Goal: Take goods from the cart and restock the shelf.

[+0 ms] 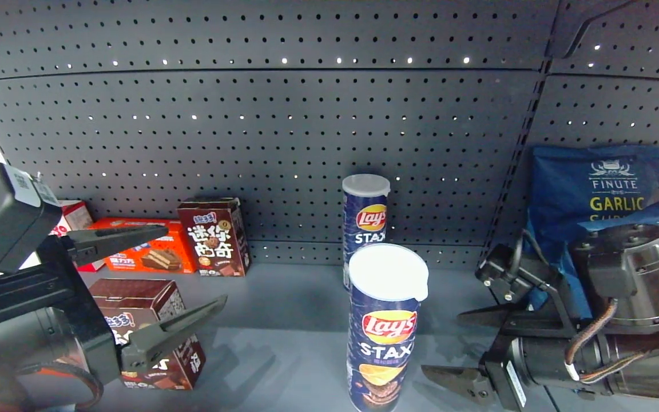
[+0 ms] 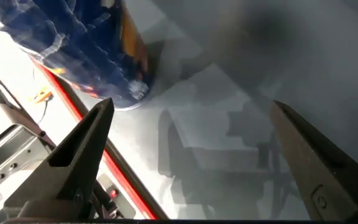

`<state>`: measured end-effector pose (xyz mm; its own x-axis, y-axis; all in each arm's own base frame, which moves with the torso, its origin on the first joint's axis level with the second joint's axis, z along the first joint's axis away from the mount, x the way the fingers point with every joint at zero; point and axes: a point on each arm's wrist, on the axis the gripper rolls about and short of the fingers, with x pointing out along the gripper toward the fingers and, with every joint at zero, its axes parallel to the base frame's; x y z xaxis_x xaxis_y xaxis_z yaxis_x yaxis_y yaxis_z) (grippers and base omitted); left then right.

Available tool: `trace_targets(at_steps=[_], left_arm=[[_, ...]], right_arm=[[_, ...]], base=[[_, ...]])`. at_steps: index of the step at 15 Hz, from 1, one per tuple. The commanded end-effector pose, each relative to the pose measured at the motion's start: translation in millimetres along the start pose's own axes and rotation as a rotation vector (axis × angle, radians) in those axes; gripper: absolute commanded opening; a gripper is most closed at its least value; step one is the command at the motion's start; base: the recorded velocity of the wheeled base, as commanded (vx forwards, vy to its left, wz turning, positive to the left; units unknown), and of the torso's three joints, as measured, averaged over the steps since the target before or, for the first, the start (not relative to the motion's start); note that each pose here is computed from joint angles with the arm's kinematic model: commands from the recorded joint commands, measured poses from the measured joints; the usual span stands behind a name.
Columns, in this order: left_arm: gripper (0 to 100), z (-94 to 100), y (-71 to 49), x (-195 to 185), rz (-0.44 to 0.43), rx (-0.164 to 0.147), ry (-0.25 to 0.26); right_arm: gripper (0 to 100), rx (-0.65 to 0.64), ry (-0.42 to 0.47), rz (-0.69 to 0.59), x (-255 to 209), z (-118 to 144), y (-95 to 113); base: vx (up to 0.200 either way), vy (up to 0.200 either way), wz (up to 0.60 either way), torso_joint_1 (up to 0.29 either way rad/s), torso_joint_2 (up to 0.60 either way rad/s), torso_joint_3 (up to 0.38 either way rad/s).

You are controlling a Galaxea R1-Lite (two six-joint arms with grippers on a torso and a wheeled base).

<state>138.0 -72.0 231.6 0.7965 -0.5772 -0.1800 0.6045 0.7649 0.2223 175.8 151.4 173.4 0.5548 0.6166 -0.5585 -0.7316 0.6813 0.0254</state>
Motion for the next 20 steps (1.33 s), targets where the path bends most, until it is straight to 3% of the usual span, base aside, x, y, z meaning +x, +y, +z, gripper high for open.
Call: trace_targets(at_steps=[1,12,15,17,20], left_arm=[[100,-0.6,-0.4,1,-0.004,-0.014,0.003],[100,-3.9,-1.3,1,-0.006,-0.025,0.013],[100,0.1,-1.1,-6,0.004,-0.034,-0.016],[100,5.5,-0.8,-16,0.019,-0.03,-0.054],[100,7.4,3.8,-41,0.106,-0.021,-0.112]], right_arm=[[100,-0.005,0.024,0.011,9,0,2],[100,-0.018,0.019,0.029,20,2,6],[100,-0.003,-0.08,-0.013,-7,12,-2],[100,0.034,-0.202,-0.089,-44,17,-11],[100,0.099,-0.359,-0.233,-102,4,-12]], base=[[0.0,0.0,0.0,0.0,0.0,0.0],[0.0,0.0,0.0,0.0,0.0,0.0],[0.0,0.0,0.0,0.0,0.0,0.0],[0.0,0.0,0.0,0.0,0.0,0.0],[0.0,0.0,0.0,0.0,0.0,0.0]])
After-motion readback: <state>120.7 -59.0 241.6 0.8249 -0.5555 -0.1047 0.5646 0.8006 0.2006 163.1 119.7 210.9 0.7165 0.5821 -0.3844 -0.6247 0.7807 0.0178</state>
